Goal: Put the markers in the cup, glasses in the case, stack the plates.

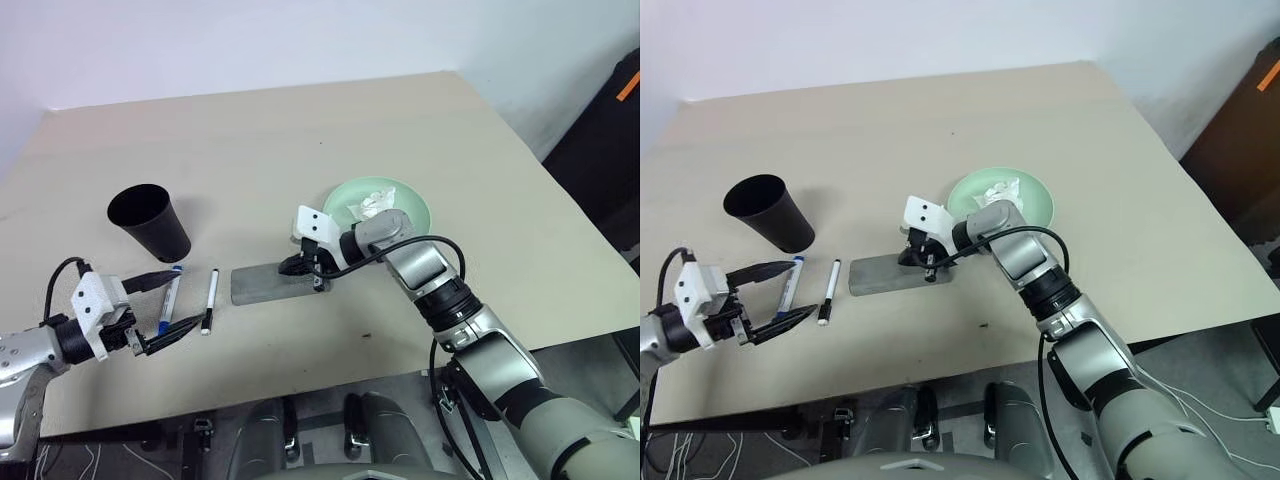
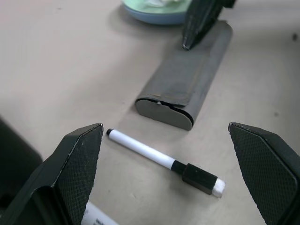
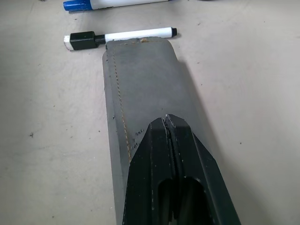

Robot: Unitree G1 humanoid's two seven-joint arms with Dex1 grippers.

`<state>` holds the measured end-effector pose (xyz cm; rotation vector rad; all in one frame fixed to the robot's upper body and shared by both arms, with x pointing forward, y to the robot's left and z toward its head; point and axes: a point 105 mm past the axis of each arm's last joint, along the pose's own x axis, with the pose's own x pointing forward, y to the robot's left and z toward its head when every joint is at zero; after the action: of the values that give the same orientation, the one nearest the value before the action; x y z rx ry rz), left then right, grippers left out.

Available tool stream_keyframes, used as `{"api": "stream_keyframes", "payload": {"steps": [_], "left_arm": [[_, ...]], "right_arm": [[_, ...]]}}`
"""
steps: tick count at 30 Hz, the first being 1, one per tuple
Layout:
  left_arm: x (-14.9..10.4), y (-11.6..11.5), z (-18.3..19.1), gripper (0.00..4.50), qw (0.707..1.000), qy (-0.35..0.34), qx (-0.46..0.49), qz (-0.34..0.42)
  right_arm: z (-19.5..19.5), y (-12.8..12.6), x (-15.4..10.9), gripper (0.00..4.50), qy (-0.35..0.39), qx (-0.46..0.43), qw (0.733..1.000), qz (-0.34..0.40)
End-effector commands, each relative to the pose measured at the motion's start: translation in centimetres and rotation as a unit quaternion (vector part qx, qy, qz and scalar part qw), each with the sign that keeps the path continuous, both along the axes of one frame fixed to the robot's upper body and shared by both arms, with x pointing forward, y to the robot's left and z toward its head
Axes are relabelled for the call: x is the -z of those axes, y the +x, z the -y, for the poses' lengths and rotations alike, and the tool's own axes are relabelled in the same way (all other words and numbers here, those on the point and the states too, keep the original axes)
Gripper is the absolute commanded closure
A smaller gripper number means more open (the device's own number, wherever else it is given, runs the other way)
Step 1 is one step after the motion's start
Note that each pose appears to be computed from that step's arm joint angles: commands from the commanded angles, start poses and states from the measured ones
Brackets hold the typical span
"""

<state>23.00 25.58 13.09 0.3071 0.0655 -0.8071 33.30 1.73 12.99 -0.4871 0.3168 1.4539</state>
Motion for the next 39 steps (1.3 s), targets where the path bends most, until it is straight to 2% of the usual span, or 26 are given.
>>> {"api": "stream_keyframes", "payload": {"steps": [1, 5, 10, 14, 20, 23, 29, 33, 39], "left_arm": [[-1.7, -0.8, -0.6, 0.00, 0.999, -0.022, -0.028, 0.028], [-1.4, -2.0, -1.5, 0.00, 0.998, -0.031, -0.056, 0.017], [-1.1, -2.7, -2.1, 0.00, 0.996, -0.038, -0.079, 0.010], [-1.3, -2.8, -2.4, 0.00, 0.994, -0.049, -0.095, 0.016], [-1.6, -3.1, -3.1, 0.00, 0.989, -0.071, -0.129, 0.020], [-1.9, -2.7, -4.2, 0.00, 0.979, -0.085, -0.183, 0.023], [-2.2, -2.1, -4.8, 0.00, 0.965, -0.108, -0.238, 0.005], [-1.4, -0.9, -4.6, 0.00, 0.955, -0.074, -0.287, -0.014], [0.3, -0.6, -2.7, 0.00, 0.943, -0.053, -0.320, -0.074]], "right_arm": [[-0.2, -0.8, -2.1, 4.46, 0.046, -0.027, 0.998, -0.016], [0.0, -1.5, -2.1, 4.46, 0.057, -0.049, 0.997, -0.027], [-0.8, -1.7, 0.8, 4.46, 0.022, -0.044, 0.999, -0.013], [-1.2, -1.3, 2.1, 4.46, 0.001, -0.034, 0.999, 0.001], [-1.3, -0.9, -0.6, 4.46, 0.057, -0.028, 0.998, -0.018], [-0.9, -0.8, -1.7, 4.46, 0.080, -0.028, 0.996, -0.015], [-0.6, -0.7, -2.2, 4.46, 0.093, -0.019, 0.995, -0.013], [-0.1, -0.5, -2.9, 4.46, 0.100, -0.015, 0.995, -0.008], [1.2, -0.1, -4.4, 4.46, 0.114, -0.008, 0.993, 0.002]]}}
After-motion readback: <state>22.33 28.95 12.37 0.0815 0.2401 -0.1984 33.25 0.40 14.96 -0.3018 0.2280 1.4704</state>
